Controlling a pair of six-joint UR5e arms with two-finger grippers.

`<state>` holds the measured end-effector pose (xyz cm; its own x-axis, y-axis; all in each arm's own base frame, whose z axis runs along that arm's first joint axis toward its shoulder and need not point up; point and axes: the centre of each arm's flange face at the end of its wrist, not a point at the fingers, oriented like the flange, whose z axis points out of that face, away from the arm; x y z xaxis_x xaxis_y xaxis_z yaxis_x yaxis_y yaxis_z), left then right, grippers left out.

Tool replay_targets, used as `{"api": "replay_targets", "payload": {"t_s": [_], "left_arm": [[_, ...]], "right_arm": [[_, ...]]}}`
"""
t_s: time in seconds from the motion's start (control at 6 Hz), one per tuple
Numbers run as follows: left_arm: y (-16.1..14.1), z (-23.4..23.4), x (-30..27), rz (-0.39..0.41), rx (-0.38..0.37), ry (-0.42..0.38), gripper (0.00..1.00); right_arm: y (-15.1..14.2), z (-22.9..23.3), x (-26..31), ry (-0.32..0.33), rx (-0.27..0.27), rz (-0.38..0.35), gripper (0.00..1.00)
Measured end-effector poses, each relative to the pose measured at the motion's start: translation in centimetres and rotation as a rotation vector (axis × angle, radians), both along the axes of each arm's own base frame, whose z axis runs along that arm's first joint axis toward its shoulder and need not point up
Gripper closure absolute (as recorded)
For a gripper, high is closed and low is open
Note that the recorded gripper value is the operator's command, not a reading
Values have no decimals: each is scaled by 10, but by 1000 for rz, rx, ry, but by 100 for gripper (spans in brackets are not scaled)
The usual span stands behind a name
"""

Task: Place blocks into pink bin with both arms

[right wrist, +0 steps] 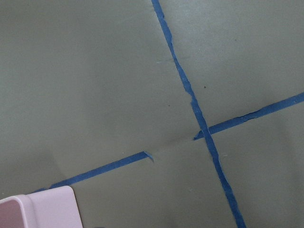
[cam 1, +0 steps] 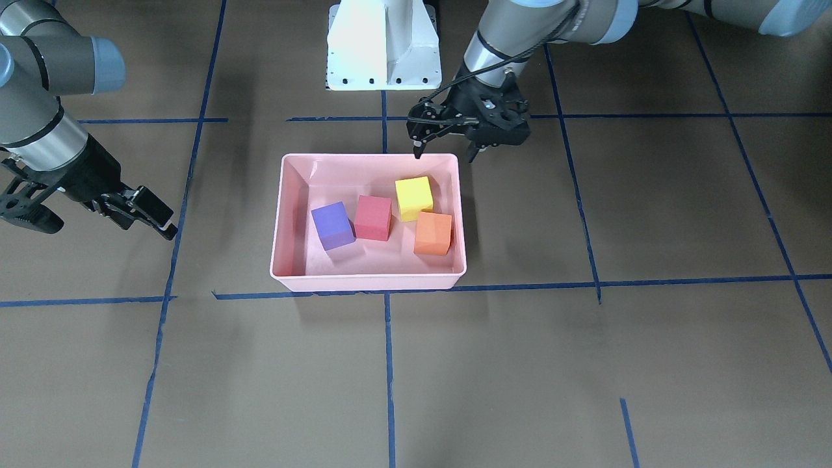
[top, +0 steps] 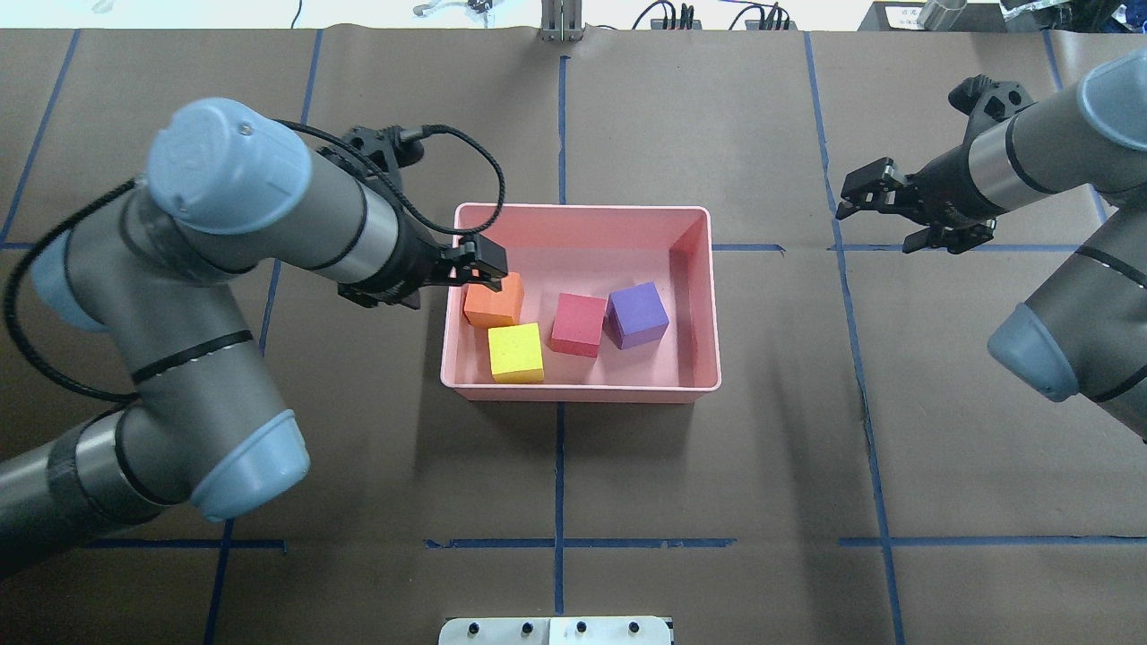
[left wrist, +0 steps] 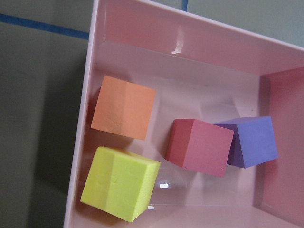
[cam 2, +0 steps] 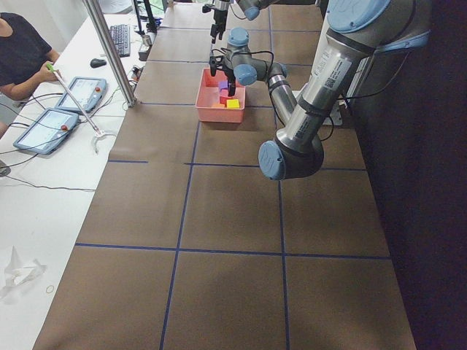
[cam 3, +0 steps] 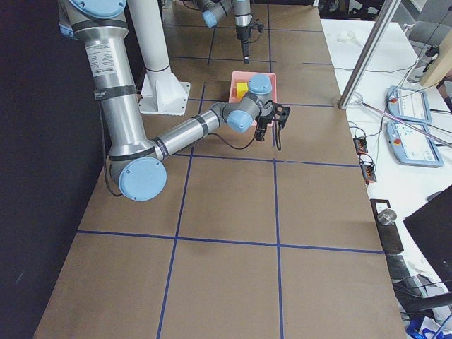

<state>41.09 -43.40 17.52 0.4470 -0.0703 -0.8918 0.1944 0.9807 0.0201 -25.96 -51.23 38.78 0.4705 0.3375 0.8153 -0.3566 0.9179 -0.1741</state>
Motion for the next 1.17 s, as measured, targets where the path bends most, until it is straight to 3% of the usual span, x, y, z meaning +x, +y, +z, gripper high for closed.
{"api": "replay_targets", "payload": {"t_s": [0.33, 0.67, 1.0, 1.17], "left_arm": [[-13, 86, -95, 73, 182, -140, 0], [-20, 200, -203, 189, 317, -338, 0], [-21, 283, -306, 267, 385, -476, 0], [-27, 328, -356, 299, 363, -468, 0]], "right_arm": [[-2, 44, 63, 70, 98, -57, 0], [12, 113, 147, 173, 206, -170, 0], [22, 158, 227, 249, 232, -295, 0], [30, 174, 269, 256, 236, -347, 0]]}}
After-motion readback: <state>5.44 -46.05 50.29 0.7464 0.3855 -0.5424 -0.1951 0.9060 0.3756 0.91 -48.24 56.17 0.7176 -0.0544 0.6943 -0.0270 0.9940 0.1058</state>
